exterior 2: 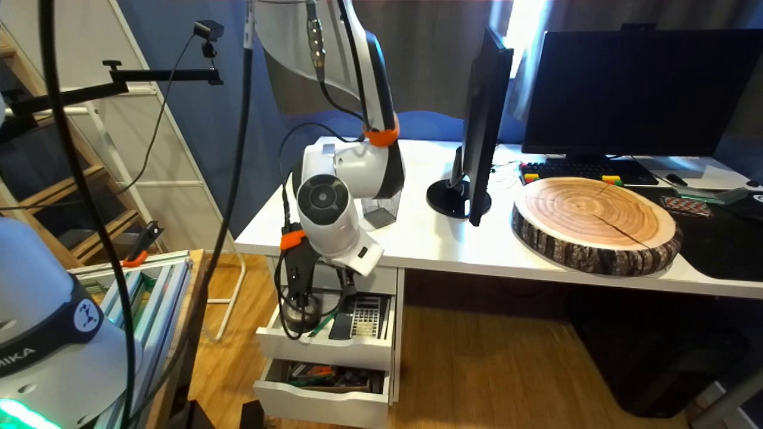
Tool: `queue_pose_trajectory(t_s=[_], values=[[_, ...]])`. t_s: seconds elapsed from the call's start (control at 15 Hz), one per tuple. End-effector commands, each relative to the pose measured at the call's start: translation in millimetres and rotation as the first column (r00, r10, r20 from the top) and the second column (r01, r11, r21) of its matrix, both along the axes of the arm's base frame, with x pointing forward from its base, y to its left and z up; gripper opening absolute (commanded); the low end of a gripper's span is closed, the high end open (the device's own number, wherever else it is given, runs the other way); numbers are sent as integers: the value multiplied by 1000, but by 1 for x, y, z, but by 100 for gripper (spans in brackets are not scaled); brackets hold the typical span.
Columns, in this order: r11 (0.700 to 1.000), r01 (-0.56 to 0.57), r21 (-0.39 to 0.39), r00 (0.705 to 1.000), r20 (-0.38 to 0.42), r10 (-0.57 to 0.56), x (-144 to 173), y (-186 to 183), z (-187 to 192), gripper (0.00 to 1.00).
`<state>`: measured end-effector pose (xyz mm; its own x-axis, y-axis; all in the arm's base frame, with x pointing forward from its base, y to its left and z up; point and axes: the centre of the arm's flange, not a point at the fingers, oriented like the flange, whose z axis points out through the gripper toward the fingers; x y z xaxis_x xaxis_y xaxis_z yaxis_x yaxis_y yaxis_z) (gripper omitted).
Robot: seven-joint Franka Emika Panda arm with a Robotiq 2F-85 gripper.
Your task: Open the second drawer from the top of the table, pick up the black pen from the table and put it in the second drawer from the top of the table, close the second open drawer from the top of the table
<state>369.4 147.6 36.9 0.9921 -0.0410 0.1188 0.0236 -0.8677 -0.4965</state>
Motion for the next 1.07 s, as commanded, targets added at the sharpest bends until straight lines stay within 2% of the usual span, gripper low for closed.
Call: queue_pose_trajectory(t_s=[0.0, 0.2, 0.33, 0.6, 1.0], values=[[996, -90, -7, 996, 10, 90, -5, 19, 47, 100], [987, -157, 16, 987, 24, 157, -9, 46, 63, 100], [988, -152, 20, 988, 29, 152, -14, 68, 68, 100], [991, -119, -54, 991, 49, 122, -20, 101, 76, 100], [982, -125, -140, 988, 73, 136, -24, 140, 77, 100]])
